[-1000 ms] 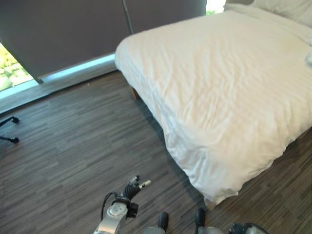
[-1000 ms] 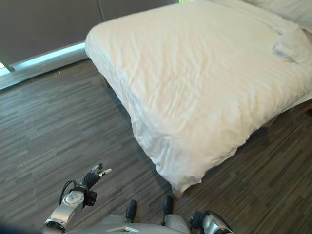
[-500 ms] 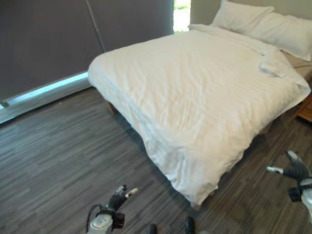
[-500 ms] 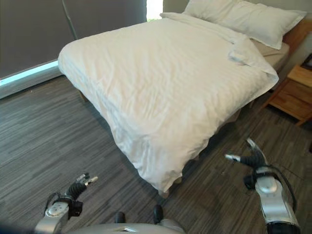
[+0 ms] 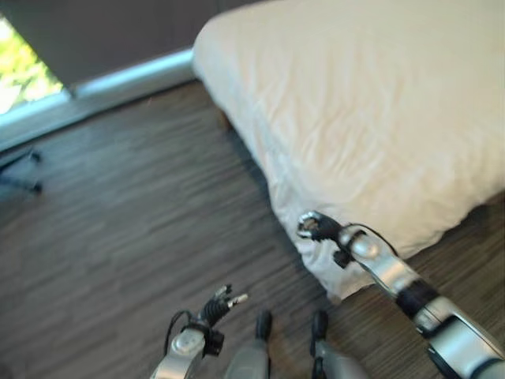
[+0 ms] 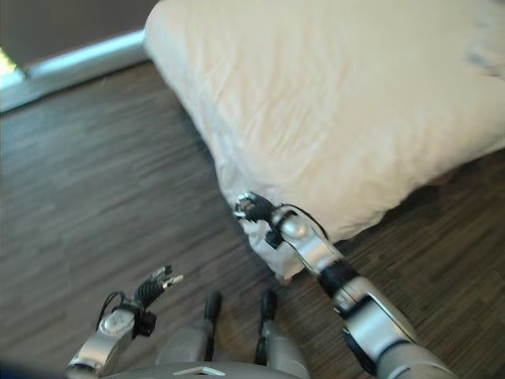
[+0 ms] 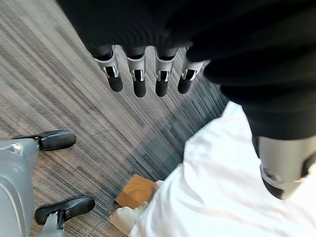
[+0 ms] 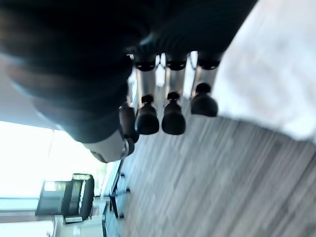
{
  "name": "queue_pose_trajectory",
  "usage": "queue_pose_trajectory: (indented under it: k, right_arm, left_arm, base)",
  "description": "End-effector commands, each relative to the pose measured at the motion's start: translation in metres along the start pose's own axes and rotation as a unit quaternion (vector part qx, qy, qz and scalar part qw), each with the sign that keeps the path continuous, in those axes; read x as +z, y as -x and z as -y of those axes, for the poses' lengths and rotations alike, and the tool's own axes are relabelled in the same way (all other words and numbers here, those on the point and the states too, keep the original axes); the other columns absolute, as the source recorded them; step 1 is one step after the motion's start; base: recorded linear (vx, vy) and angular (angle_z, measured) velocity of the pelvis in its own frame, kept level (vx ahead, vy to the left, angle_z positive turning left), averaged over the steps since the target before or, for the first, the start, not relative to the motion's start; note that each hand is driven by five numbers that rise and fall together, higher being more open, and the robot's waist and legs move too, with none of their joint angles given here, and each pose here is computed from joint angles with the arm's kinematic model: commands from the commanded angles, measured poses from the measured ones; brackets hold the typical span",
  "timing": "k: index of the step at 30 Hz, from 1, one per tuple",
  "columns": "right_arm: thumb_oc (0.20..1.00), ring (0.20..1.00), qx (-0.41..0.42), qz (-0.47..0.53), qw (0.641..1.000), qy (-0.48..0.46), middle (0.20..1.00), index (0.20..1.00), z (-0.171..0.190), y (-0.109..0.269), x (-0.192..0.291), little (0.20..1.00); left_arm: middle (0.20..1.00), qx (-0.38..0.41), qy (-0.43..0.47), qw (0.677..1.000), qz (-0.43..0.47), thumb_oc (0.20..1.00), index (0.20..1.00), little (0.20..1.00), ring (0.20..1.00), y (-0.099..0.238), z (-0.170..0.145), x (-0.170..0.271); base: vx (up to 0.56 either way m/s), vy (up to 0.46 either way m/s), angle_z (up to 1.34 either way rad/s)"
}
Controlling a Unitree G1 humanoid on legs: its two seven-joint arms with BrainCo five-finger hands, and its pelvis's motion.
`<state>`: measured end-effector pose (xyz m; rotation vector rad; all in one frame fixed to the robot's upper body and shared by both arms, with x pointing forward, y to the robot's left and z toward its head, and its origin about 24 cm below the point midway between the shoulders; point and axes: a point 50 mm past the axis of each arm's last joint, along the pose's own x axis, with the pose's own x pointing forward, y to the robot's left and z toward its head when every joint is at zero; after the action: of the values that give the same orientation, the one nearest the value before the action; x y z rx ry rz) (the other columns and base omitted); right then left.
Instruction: Making the bed.
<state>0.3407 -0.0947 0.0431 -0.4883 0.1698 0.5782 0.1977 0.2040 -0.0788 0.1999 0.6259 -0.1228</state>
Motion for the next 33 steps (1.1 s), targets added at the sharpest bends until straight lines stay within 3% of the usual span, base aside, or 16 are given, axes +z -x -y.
queue_pose_trajectory:
  k: [1,6,9,15,17,19,20,21,22,26,30,33]
  right_arm:
    - [0.200,0.200,-0.093,0.015,0.996,0.004,0.200,0.200,0.045,0.005,0.012,0.200]
    - [0.200,0.200,-0.200,-0.070,0.977,-0.014,0.200,0.200,0.100,0.013,-0.007,0.200]
    - [0.200,0.200,-0.269,-0.127,0.952,-0.071,0.200,0.200,0.130,0.034,-0.033,0.200]
    - [0.200,0.200,-0.374,-0.174,0.888,-0.202,0.200,0.200,0.150,0.083,-0.088,0.200]
    - [0.200,0.200,-0.393,-0.240,0.844,-0.275,0.200,0.200,0.119,0.109,-0.140,0.200]
    - [0.200,0.200,-0.366,-0.311,0.827,-0.292,0.200,0.200,0.082,0.125,-0.174,0.200]
    - [0.200,0.200,-0.366,-0.311,0.827,-0.292,0.200,0.200,0.082,0.125,-0.174,0.200]
    - [0.200,0.200,-0.321,-0.434,0.784,-0.307,0.200,0.200,0.022,0.167,-0.223,0.200]
    - [0.200,0.200,-0.321,-0.435,0.783,-0.307,0.200,0.200,0.021,0.167,-0.223,0.200]
    - [0.200,0.200,-0.271,-0.537,0.724,-0.339,0.200,0.200,-0.042,0.226,-0.258,0.200]
    - [0.200,0.200,-0.280,-0.540,0.699,-0.375,0.200,0.200,-0.062,0.249,-0.266,0.200]
    - [0.200,0.200,-0.334,-0.492,0.703,-0.389,0.200,0.200,-0.043,0.250,-0.265,0.200]
  left_arm:
    - [1.000,0.028,0.010,0.999,0.032,1.000,1.000,1.000,1.000,0.000,-0.013,0.011]
    - [1.000,0.025,0.021,0.998,0.049,1.000,1.000,1.000,1.000,-0.004,-0.010,0.021]
    - [1.000,0.020,0.025,0.998,0.058,1.000,1.000,1.000,1.000,-0.006,-0.007,0.028]
    - [1.000,0.005,0.039,0.996,0.074,1.000,1.000,1.000,1.000,-0.006,0.006,0.034]
    - [1.000,0.001,0.042,0.997,0.071,1.000,1.000,1.000,1.000,-0.008,0.012,0.034]
    - [1.000,-0.004,0.040,0.997,0.069,1.000,1.000,1.000,1.000,-0.010,0.015,0.034]
    - [1.000,-0.004,0.040,0.997,0.069,1.000,1.000,1.000,1.000,-0.010,0.015,0.034]
    - [1.000,-0.005,0.039,0.996,0.080,1.000,1.000,1.000,1.000,-0.008,0.015,0.038]
    - [1.000,-0.005,0.038,0.996,0.079,1.000,1.000,1.000,1.000,-0.008,0.015,0.038]
    - [1.000,-0.004,0.045,0.996,0.083,1.000,1.000,1.000,1.000,-0.004,0.010,0.037]
    - [1.000,-0.005,0.034,0.997,0.068,1.000,1.000,1.000,1.000,-0.004,0.007,0.030]
    - [1.000,0.006,0.034,0.998,0.059,1.000,1.000,1.000,1.000,-0.001,0.001,0.025]
  base:
    - [-0.11,-0.006,0.37]
    - [-0.09,-0.001,0.07]
    - [-0.08,0.015,0.09]
    - [-0.04,0.030,-0.06]
    - [0.00,0.017,-0.20]
    - [0.04,0.009,-0.19]
    - [0.07,0.011,-0.14]
    - [0.05,0.006,-0.05]
    - [0.08,0.007,0.01]
    - [0.07,0.010,-0.15]
    - [0.09,0.007,-0.29]
    - [0.09,0.003,-0.18]
